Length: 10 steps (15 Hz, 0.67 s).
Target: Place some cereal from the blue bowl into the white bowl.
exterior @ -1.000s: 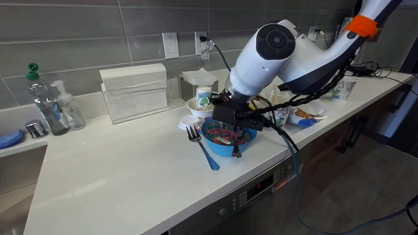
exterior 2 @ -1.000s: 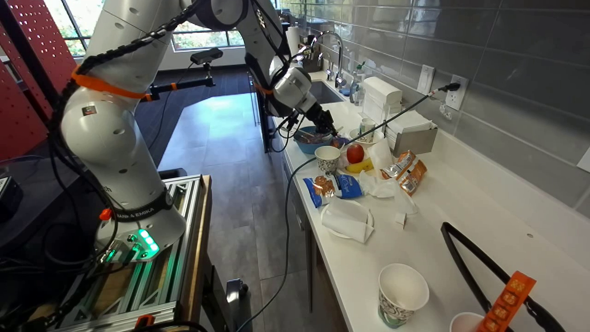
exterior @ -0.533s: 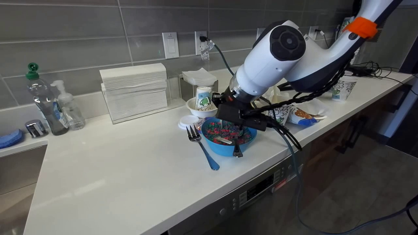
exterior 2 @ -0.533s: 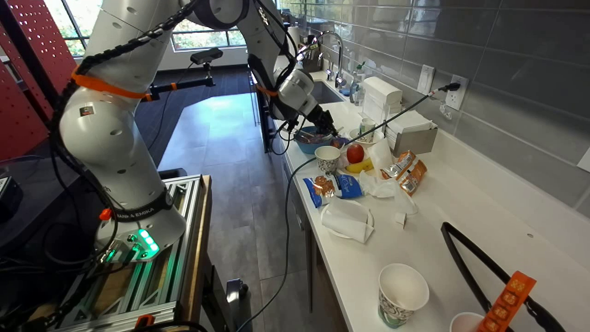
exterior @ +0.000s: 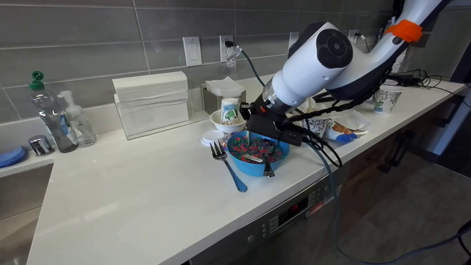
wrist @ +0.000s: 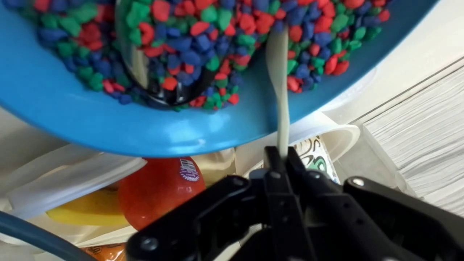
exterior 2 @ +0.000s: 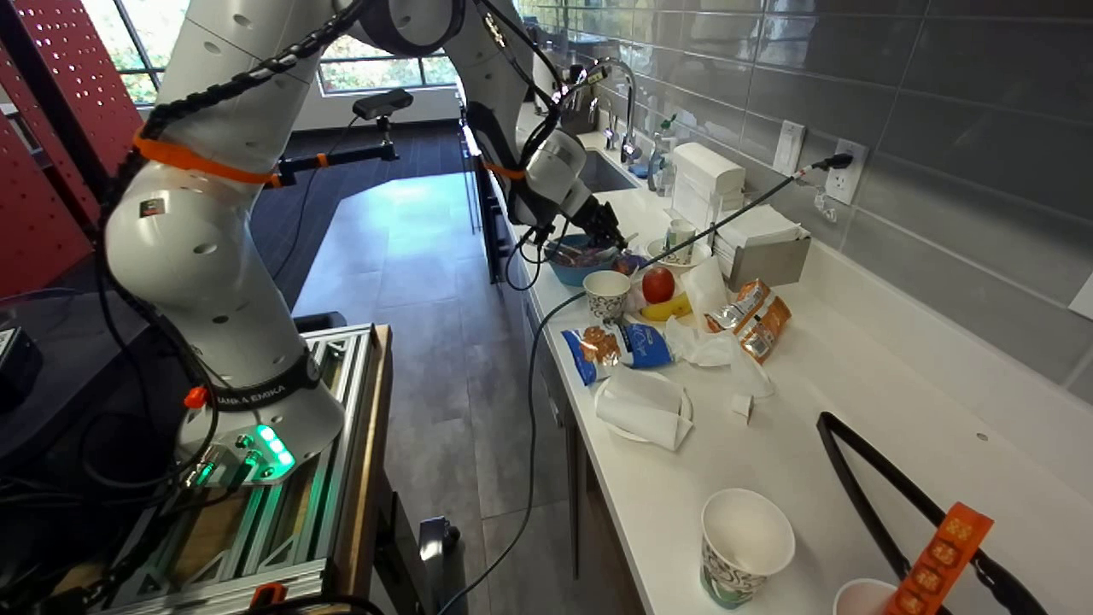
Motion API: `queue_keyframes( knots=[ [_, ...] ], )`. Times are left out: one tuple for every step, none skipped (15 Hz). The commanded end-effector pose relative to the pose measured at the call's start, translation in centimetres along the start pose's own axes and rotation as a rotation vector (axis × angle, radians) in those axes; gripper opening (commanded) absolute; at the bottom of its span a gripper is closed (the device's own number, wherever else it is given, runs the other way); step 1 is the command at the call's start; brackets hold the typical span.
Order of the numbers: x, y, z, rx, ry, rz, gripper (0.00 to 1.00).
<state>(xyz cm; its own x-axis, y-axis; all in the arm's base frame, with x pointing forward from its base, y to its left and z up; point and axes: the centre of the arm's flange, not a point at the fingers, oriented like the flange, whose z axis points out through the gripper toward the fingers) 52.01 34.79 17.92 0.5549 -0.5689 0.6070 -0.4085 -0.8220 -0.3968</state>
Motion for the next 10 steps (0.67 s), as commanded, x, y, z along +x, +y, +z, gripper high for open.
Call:
queue_keyframes(
  knots=[
    [-0.41,2.43,-0.35,0.04,-0.011,0.073,0.01],
    [-0.11,2.25,-0.42,0.045,-0.016,0.082,0.01],
    [-0.02,2.34,-0.47,0.047,-0.018,0.087,0.01],
    [-0.02,2.49,-0.47,0.045,-0.022,0.09,0.01],
    [0.22,2.42,-0.46,0.045,-0.025,0.097,0.01],
    [0.31,2.5,-0.45,0.048,-0.028,0.1,0.01],
    [0.31,2.61,-0.4,0.049,-0.03,0.099,0.01],
    [0.36,2.71,-0.3,0.051,-0.036,0.099,0.01],
    [0.4,2.79,-0.23,0.051,-0.038,0.1,0.01],
    [0.38,2.9,-0.11,0.054,-0.047,0.098,0.01]
  ],
)
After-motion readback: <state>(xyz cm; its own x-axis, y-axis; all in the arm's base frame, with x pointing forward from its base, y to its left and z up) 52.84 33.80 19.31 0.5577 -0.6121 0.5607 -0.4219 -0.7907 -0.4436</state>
